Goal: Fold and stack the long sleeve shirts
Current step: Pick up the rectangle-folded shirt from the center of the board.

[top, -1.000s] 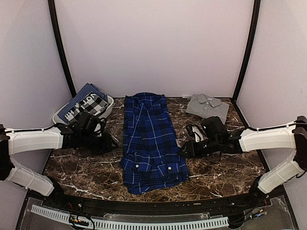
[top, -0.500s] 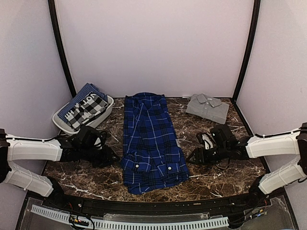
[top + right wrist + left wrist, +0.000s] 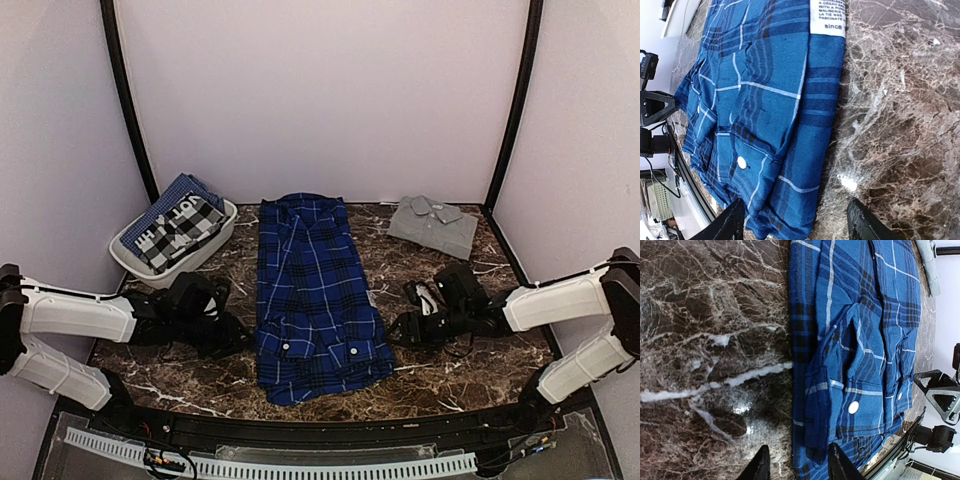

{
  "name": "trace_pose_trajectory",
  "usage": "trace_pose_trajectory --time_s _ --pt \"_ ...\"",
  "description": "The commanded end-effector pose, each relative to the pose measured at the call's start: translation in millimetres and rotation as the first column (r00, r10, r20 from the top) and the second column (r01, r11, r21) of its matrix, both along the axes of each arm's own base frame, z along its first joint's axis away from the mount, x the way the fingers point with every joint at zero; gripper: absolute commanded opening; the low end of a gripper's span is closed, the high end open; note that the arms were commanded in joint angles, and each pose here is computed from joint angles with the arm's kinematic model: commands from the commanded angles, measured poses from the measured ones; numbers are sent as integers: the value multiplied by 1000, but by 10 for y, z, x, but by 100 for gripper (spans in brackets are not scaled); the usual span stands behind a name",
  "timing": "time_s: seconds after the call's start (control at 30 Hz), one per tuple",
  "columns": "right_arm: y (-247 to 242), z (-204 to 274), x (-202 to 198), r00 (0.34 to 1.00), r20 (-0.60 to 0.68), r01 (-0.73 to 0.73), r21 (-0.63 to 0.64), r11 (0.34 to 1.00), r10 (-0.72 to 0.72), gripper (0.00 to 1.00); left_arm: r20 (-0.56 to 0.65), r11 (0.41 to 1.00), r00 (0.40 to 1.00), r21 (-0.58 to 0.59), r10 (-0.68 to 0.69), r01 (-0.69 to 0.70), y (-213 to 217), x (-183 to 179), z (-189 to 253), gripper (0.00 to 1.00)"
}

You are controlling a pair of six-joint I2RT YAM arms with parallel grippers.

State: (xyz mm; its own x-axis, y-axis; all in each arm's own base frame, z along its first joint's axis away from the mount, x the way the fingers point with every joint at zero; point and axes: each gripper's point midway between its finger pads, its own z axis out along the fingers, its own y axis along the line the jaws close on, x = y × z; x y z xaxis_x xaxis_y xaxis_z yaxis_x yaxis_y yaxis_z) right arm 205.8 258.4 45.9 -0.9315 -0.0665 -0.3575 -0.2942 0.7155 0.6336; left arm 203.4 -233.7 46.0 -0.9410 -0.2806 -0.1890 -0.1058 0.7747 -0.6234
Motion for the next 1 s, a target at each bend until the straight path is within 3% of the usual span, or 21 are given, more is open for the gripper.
trace_pose_trajectory --time_s 0.0,0.3,0.53,0.97 --pt "52 -36 23 1000 11 4 21 1000 -4 66 -6 999 1000 33 15 -14 0 51 -25 38" --pt "205 -132 -65 999 -39 -21 42 999 23 65 30 998 998 -14 -56 56 -121 46 59 41" --pt "367 -225 -165 995 -71 -63 42 997 66 62 18 999 999 -12 -31 31 2 -60 -30 45" --pt "532 -248 -344 987 -130 -85 89 992 97 39 -141 995 986 -50 -90 84 -239 -248 -310 41"
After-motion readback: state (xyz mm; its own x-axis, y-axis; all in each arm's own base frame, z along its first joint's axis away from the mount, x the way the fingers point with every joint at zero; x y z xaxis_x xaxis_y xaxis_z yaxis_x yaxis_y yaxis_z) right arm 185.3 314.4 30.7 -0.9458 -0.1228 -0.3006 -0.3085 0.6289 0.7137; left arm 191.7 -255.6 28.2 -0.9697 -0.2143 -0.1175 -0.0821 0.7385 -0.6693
